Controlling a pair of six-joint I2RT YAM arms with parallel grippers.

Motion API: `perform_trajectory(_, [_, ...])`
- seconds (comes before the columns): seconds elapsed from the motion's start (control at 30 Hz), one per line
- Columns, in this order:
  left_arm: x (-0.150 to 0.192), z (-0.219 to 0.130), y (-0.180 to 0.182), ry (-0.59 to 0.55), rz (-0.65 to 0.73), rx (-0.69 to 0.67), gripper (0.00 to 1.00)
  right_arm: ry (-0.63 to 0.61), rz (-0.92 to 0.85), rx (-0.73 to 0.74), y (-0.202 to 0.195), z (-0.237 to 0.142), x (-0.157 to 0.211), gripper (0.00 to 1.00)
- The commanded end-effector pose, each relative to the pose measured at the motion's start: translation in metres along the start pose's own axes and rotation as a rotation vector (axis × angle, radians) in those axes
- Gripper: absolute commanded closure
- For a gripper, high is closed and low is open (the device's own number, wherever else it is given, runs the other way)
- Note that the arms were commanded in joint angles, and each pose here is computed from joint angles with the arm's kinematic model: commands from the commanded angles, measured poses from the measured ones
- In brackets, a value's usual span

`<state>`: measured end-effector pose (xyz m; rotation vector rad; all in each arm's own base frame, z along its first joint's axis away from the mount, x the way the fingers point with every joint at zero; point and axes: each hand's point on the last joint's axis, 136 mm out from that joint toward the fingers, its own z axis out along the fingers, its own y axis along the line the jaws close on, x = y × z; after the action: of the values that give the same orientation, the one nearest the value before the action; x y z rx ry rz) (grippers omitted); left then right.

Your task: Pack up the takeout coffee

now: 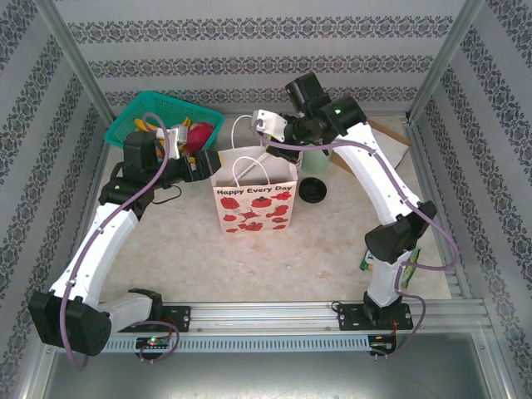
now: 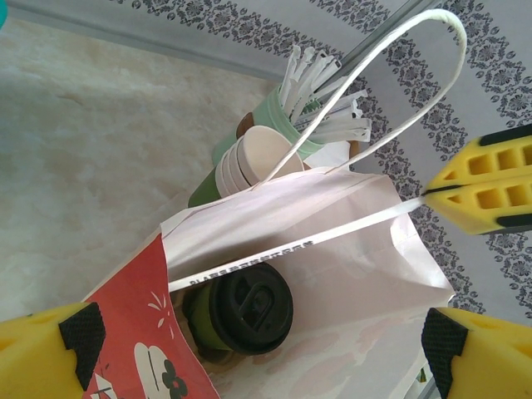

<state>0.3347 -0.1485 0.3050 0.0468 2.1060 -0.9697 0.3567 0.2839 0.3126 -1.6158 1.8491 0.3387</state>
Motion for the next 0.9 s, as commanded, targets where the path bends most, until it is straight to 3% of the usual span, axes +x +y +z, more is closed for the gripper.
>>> perform_trajectory(0.0, [0.005, 0.002, 0.008, 0.018, -0.022, -0.014, 0.00, 0.016, -0.060, 0.033, -0.006, 0.004, -0.004, 1.00])
perform_trajectory(0.47, [0.008, 0.003, 0.015, 0.024, -0.033, -0.041, 0.00, 0.037, -0.060, 0.000, -0.004, 0.021, -0.001, 1.00])
perform_trajectory(0.87, [0.009, 0.004, 0.018, 0.025, -0.041, -0.055, 0.00, 0.049, -0.044, -0.010, -0.001, 0.019, -0.001, 0.87])
